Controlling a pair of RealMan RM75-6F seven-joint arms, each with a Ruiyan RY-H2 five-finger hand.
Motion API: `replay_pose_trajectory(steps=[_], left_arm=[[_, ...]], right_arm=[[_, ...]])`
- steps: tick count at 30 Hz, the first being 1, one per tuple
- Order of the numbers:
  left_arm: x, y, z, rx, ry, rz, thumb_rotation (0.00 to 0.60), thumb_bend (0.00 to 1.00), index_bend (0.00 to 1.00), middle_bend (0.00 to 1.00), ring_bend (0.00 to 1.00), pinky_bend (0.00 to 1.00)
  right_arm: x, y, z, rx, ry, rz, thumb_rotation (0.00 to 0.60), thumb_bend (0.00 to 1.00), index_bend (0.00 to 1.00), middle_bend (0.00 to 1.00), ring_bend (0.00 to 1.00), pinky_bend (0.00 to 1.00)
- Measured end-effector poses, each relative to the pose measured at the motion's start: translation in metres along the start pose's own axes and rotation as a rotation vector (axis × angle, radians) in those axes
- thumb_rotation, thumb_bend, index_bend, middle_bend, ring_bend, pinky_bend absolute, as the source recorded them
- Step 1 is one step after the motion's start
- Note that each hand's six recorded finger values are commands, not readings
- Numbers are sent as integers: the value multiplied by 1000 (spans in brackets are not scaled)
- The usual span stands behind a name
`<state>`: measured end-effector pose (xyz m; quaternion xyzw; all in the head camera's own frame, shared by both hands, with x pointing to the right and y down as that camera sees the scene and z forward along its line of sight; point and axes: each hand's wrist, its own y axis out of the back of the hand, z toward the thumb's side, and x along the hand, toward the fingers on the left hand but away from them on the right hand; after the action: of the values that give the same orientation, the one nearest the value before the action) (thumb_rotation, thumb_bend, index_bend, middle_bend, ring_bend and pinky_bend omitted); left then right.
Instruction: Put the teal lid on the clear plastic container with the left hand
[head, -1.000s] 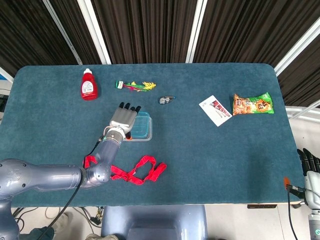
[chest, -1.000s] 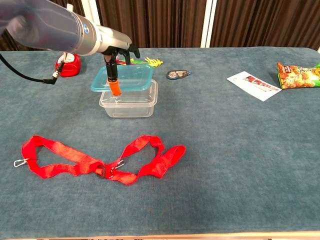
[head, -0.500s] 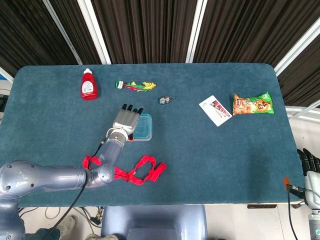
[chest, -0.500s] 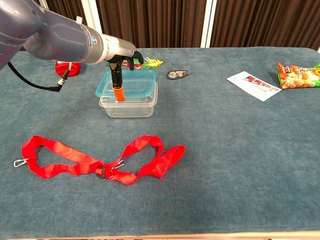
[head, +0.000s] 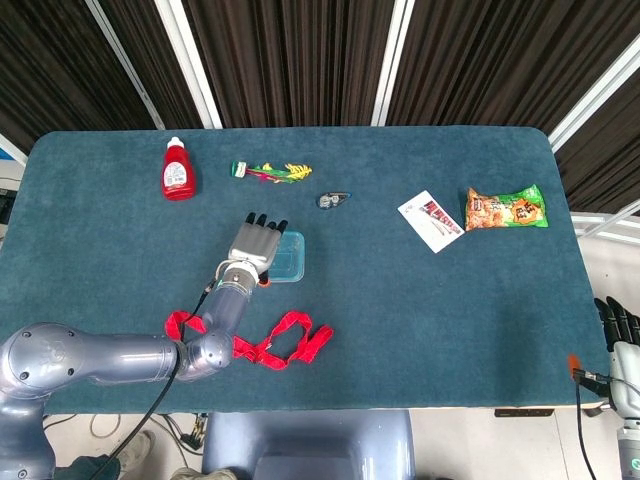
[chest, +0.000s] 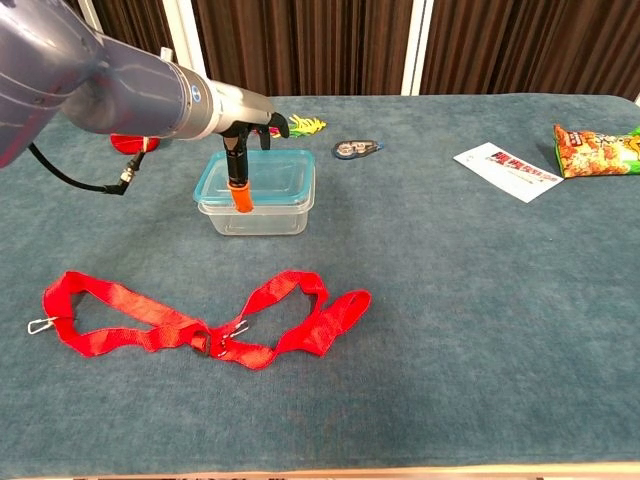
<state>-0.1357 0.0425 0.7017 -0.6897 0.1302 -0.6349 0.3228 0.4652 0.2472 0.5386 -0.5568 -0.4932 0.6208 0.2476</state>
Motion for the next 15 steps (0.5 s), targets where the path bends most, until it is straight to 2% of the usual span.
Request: replay_pose_trajectory(steps=[15], left_arm=[[3, -4, 3, -1, -1, -5, 600, 181, 75, 376, 29, 0]], right_arm=[[0, 1, -1, -2, -4, 0, 600, 393, 57, 39, 23, 0]])
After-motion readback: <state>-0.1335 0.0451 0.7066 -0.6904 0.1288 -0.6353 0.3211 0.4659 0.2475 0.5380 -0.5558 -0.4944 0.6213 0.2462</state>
